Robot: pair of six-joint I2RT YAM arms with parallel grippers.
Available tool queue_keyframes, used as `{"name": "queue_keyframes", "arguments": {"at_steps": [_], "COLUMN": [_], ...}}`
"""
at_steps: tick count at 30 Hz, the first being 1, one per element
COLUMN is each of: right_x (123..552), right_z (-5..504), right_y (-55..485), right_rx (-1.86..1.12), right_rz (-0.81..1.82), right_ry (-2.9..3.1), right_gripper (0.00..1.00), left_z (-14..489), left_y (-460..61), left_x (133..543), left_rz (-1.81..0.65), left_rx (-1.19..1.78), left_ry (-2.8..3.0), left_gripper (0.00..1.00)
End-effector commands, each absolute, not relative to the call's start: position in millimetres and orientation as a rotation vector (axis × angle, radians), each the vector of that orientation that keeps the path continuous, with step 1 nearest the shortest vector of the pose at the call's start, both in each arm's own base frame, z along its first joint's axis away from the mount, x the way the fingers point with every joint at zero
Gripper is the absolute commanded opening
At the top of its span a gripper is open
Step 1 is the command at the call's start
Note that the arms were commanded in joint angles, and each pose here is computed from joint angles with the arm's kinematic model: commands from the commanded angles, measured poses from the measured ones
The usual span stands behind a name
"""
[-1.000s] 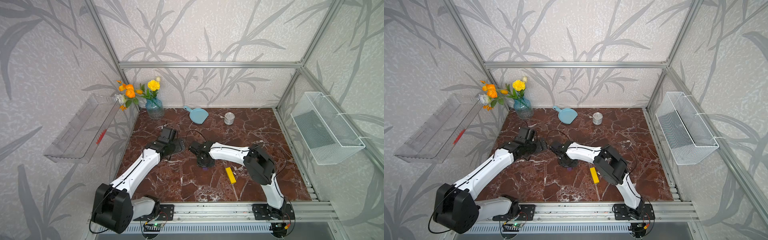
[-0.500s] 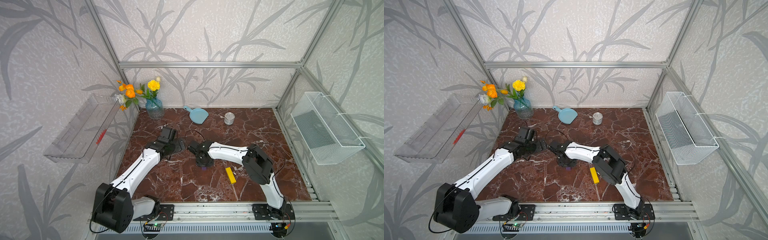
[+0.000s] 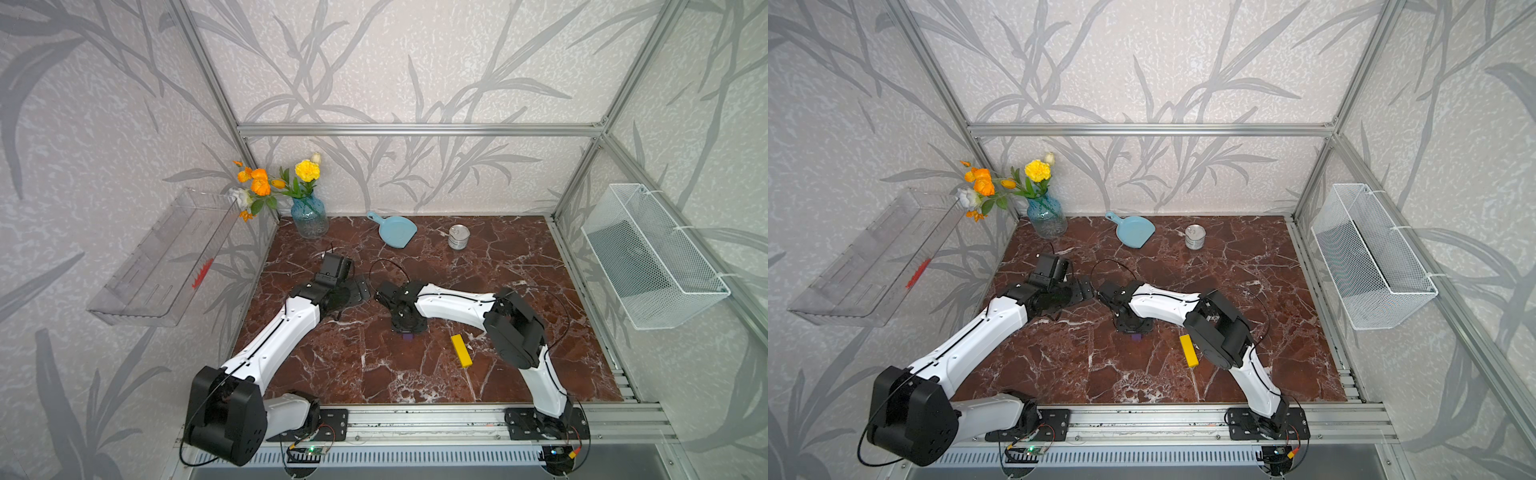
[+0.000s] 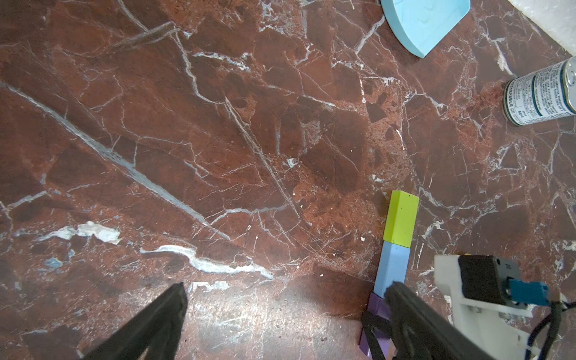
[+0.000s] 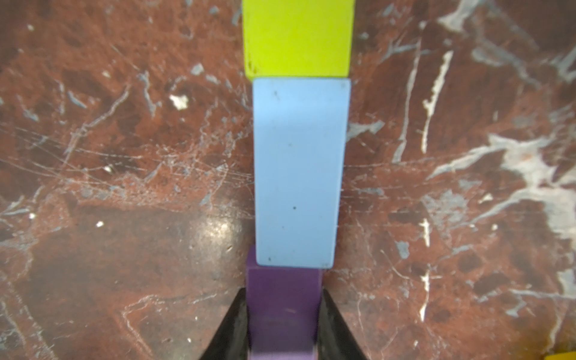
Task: Assemble the letter k with building blocks
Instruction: Assemble the building block at the center of the board, then pick up the building block from the center of the board.
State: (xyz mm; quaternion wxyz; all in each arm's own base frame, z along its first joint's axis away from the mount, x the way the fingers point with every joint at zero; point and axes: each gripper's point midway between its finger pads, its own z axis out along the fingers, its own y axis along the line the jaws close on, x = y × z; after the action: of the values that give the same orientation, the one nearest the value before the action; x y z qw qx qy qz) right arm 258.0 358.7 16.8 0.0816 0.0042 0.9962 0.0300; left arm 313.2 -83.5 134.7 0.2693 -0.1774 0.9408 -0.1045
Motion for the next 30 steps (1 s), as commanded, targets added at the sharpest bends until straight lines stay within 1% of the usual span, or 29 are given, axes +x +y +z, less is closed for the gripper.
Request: {"name": "queue_keyframes", "arguments": {"at_steps": [1,6,7,9,10,13,14,16,18,20,23,27,30], "right_x": [254.6,259.7,260.6,263.8,265.7,270.0,270.9,275.7,280.5,284.1,285.7,274.3,264.4], "right_z": [9.9,29.3,35.8,55.3,69.7,121.4,139.7,179.4,203.8,216.6,211.2,195.4,190.6], "right_y": [352.1,354.1,353.7,352.1,349.7,342.5,335.3,312.1,283.0,247.5,187.9,127.3,101.3], "right_rx": [-0.021,-0.058,-0.065,-0.092,-0.101,-0.120,-0.101,-0.054,-0.024,0.021,0.134,0.279,0.339], "right_rz": [0.038,0.071,0.073,0.077,0.079,0.165,0.194,0.235,0.252,0.261,0.246,0.257,0.246], "right_ry": [2.998,2.951,2.936,2.889,2.852,2.728,2.680,2.549,2.463,2.432,2.438,2.480,2.482], "right_gripper": [0.39,0.48,0.54,0.60,0.69,0.71,0.79,0.81,0.83,0.84,0.84,0.84,0.84], "left_z": [136.3,135.8,135.0,135.5,135.4,139.2,141.6,148.0,152.7,158.3,171.8,171.7,150.9], "left_y": [-82.8,-83.6,-83.9,-85.2,-85.7,-93.1,-96.5,-108.7,-126.7,-148.9,-193.2,-271.4,-318.7], "left_x": [313.6,313.4,313.4,314.3,314.7,318.9,321.2,328.9,337.7,344.7,356.1,358.0,350.4], "left_rz": [-0.287,-0.294,-0.296,-0.305,-0.308,-0.349,-0.368,-0.424,-0.496,-0.553,-0.536,-0.495,-0.488], "left_rx": [-0.483,-0.488,-0.489,-0.487,-0.486,-0.440,-0.422,-0.368,-0.290,-0.183,0.074,0.564,0.970], "left_ry": [2.536,2.537,2.539,2.538,2.538,2.536,2.536,2.544,2.565,2.597,2.588,2.574,2.540], "left_gripper": [1.00,1.00,1.00,1.00,1.00,1.00,1.00,1.00,1.00,1.00,1.00,1.00,1.00]}}
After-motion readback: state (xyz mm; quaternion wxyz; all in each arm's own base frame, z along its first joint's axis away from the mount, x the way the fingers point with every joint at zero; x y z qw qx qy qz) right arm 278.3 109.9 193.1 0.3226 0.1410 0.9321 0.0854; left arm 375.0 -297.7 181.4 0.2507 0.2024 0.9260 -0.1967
